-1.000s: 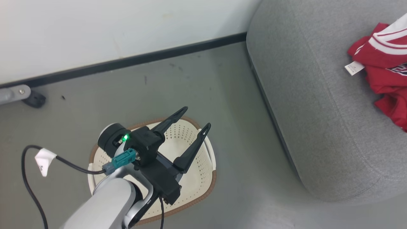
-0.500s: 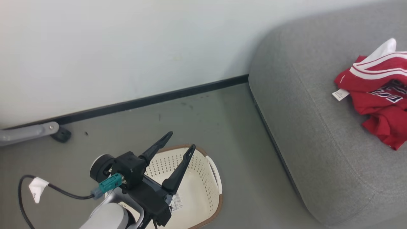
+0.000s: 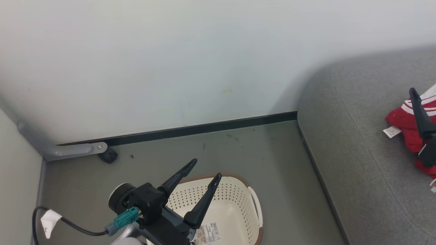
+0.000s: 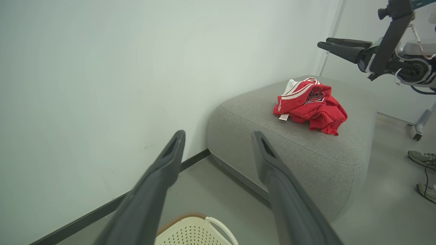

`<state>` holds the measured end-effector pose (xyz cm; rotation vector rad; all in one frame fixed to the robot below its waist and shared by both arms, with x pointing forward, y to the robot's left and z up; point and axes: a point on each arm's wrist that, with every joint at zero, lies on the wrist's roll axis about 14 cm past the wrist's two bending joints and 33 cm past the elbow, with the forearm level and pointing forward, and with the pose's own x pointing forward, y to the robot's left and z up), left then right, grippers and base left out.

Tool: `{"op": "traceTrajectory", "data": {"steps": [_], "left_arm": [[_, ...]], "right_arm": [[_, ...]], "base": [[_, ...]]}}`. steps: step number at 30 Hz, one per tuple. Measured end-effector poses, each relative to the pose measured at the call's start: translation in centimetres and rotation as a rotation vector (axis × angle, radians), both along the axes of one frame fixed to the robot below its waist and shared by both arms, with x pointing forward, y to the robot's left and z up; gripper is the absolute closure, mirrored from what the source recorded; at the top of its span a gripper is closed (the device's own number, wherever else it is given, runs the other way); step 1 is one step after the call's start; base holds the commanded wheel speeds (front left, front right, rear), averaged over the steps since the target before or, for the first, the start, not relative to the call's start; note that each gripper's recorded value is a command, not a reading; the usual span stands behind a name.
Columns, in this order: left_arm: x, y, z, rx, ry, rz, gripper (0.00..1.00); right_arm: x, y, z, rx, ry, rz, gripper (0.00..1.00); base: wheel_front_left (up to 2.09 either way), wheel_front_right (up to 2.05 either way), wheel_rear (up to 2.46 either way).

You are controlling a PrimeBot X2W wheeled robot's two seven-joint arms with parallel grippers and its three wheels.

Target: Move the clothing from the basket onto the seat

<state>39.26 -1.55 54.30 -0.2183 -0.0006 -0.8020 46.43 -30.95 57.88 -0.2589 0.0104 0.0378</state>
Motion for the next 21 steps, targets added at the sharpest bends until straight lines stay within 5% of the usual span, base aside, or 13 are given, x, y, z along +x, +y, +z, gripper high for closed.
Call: {"op": "traceTrajectory", "data": {"steps": [21], "left_arm": [[-2.6,11.5,-0.2,-0.046,0.035,0.390,0.00]], "right_arm": [[-0.9,17.0,1.1,0.291,-0.114,0.347,0.00]], "base": [[0.00,0.00,0.00]]}}
